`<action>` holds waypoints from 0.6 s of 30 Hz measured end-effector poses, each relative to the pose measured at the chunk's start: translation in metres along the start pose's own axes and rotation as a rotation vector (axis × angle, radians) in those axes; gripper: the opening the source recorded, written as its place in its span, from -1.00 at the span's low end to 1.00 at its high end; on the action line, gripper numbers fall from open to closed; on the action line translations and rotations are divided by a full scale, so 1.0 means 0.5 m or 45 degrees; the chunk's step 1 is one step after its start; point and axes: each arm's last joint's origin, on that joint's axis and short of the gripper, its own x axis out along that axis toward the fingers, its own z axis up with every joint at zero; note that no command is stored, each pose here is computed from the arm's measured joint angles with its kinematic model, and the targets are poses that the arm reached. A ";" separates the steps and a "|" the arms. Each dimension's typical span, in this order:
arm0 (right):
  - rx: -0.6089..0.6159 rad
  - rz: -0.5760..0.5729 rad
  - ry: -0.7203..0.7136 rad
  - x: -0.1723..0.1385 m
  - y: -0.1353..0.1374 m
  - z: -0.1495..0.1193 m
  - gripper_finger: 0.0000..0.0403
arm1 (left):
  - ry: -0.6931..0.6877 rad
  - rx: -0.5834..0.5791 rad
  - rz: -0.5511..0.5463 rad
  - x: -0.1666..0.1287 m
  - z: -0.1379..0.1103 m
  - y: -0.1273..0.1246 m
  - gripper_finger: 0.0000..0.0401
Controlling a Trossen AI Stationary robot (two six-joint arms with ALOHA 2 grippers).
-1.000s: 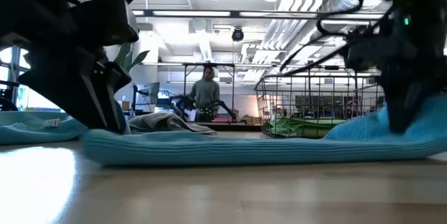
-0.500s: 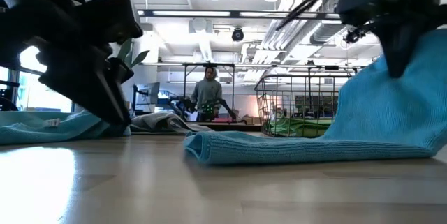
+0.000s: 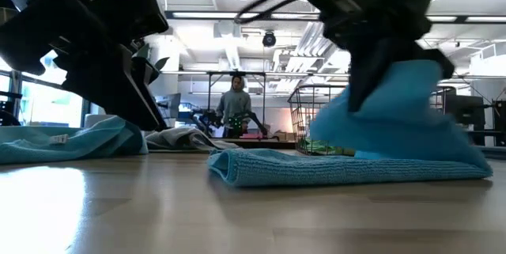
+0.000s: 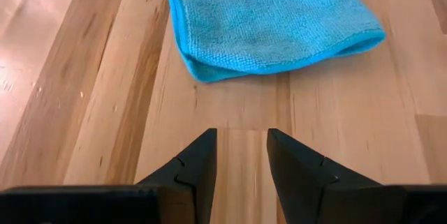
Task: Fold microfiber towels
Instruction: Fold the bottom blue microfiber towel
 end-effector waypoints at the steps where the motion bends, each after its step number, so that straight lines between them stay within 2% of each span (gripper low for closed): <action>1: 0.000 0.029 -0.008 0.004 0.005 0.002 -1.00 | 0.000 0.001 0.000 0.000 0.000 0.000 -0.42; 18: 0.117 0.342 -0.183 0.078 0.062 0.035 -1.00 | -0.038 0.174 0.068 0.001 0.006 0.007 -0.42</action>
